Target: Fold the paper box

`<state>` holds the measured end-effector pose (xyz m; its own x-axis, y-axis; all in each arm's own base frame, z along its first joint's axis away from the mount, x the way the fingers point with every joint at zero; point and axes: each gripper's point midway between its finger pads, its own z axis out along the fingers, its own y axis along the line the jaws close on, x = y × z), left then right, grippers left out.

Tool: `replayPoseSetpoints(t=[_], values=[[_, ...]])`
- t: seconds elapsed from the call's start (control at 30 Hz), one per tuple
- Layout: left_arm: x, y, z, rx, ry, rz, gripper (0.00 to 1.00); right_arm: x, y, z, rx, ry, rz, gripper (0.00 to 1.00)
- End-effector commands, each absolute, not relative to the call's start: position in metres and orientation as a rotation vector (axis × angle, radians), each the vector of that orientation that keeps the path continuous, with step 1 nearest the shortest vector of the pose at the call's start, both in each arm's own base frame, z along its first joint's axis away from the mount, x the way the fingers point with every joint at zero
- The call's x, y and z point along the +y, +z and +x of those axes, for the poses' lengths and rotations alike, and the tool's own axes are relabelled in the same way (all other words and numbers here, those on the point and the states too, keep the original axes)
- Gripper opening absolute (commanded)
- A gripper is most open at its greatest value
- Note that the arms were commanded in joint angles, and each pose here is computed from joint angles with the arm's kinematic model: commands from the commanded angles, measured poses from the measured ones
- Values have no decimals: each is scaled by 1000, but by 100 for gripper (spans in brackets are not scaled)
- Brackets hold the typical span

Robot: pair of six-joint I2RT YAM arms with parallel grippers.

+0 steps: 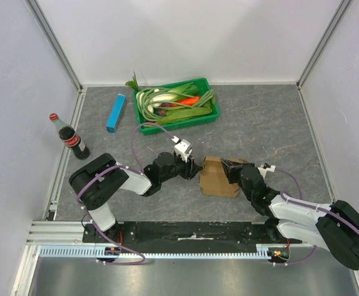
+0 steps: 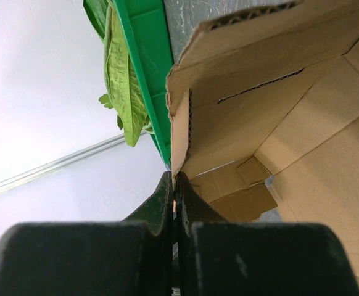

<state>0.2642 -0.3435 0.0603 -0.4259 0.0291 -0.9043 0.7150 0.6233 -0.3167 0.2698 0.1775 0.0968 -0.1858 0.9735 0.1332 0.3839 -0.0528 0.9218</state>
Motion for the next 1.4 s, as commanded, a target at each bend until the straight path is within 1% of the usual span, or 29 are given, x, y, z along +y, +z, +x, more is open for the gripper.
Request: replayPoseSetpoints(t=[0.0, 0.47, 0.53, 0.63, 0.73, 1.1, 1.37], values=[[-347, 74, 270, 1760, -854, 599, 49, 172, 94, 268, 1568, 1255, 1534, 0], [-364, 79, 267, 1695, -839, 605, 56, 177, 100, 271, 1577, 1264, 1523, 0], [-361, 78, 274, 1703, -793, 572, 55, 177, 97, 270, 1583, 1258, 1523, 0], [-359, 77, 277, 1697, -759, 557, 51, 178, 97, 269, 1596, 1246, 1497, 0], [-360, 75, 276, 1700, -748, 554, 50, 180, 94, 268, 1642, 1203, 1445, 0], [-365, 81, 271, 1672, -745, 556, 52, 183, 85, 264, 1675, 1145, 1346, 0], [-363, 80, 284, 1666, -665, 526, 43, 177, 75, 261, 1705, 1064, 1311, 0]])
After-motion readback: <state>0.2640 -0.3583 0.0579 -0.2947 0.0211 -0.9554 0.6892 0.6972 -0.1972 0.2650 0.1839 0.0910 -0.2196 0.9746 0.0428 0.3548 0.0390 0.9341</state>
